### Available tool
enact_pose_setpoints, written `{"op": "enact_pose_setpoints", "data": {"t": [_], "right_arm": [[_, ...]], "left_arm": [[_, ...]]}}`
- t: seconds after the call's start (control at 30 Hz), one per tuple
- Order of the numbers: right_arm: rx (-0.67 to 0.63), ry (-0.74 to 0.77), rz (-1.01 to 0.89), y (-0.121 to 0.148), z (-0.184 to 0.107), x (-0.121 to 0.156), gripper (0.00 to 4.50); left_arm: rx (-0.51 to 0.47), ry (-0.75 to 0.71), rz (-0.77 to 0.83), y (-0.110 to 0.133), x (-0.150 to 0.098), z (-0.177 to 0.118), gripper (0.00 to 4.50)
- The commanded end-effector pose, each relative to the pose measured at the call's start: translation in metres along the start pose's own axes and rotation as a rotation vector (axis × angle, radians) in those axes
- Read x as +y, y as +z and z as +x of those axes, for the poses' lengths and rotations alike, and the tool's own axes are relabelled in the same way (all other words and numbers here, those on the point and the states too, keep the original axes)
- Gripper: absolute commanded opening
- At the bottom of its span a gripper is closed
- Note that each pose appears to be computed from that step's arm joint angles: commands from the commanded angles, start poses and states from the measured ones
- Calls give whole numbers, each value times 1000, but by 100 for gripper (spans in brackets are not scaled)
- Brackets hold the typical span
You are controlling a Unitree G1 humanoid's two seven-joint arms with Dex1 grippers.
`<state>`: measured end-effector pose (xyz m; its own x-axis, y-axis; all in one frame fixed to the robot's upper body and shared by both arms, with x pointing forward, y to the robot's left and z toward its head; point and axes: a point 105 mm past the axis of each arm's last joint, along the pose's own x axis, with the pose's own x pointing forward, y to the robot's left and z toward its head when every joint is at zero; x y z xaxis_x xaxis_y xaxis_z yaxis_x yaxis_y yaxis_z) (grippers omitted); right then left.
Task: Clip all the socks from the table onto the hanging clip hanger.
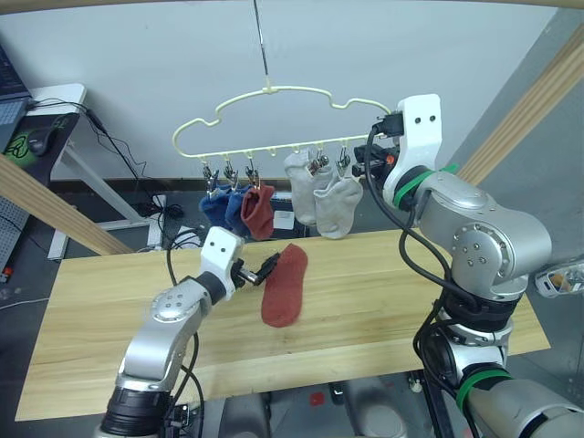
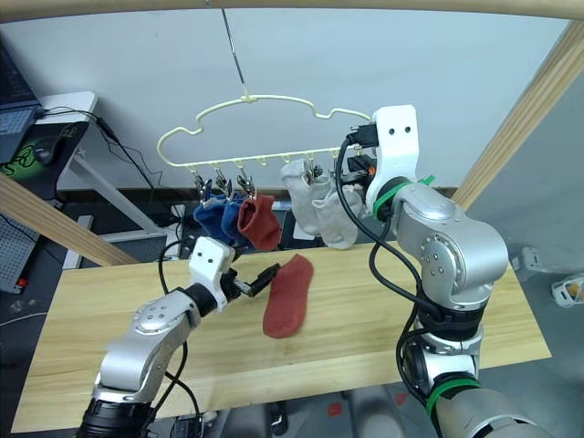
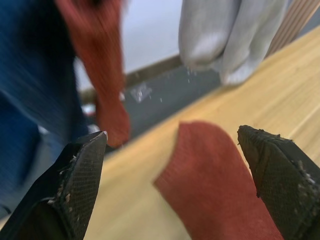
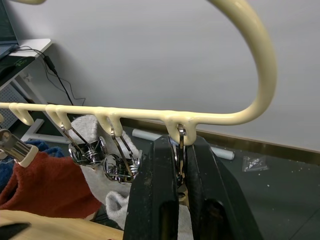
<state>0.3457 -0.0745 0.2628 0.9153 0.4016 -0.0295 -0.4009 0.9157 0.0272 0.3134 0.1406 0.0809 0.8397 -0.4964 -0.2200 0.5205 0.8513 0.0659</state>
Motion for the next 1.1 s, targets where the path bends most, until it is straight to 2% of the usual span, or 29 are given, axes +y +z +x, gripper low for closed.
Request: {"op": "enact_pose_setpoints", "data": {"t": [0.03,0.33,0.43,0.63,0.77,0.9,1.1], "right_arm": [[-103,27,-34,23,-8,10,0],[-92,42,-31,21,-7,15,0],[-91,45,-31,21,-7,16,0],[-90,50,-29,21,-7,17,0],[-90,49,-30,21,-6,17,0],[-92,48,-30,21,-6,17,0],[-95,47,-33,21,-5,16,0]], "left_arm": [[39,9,-43,-13,-4,8,444],[147,33,-94,-38,-11,28,444],[176,2,-129,-44,-18,29,387],[193,-19,-142,-46,-24,26,223],[169,-55,-159,-42,-29,22,118],[99,-126,-146,-28,-38,20,1],[-7,-177,-128,-8,-47,18,1]]}}
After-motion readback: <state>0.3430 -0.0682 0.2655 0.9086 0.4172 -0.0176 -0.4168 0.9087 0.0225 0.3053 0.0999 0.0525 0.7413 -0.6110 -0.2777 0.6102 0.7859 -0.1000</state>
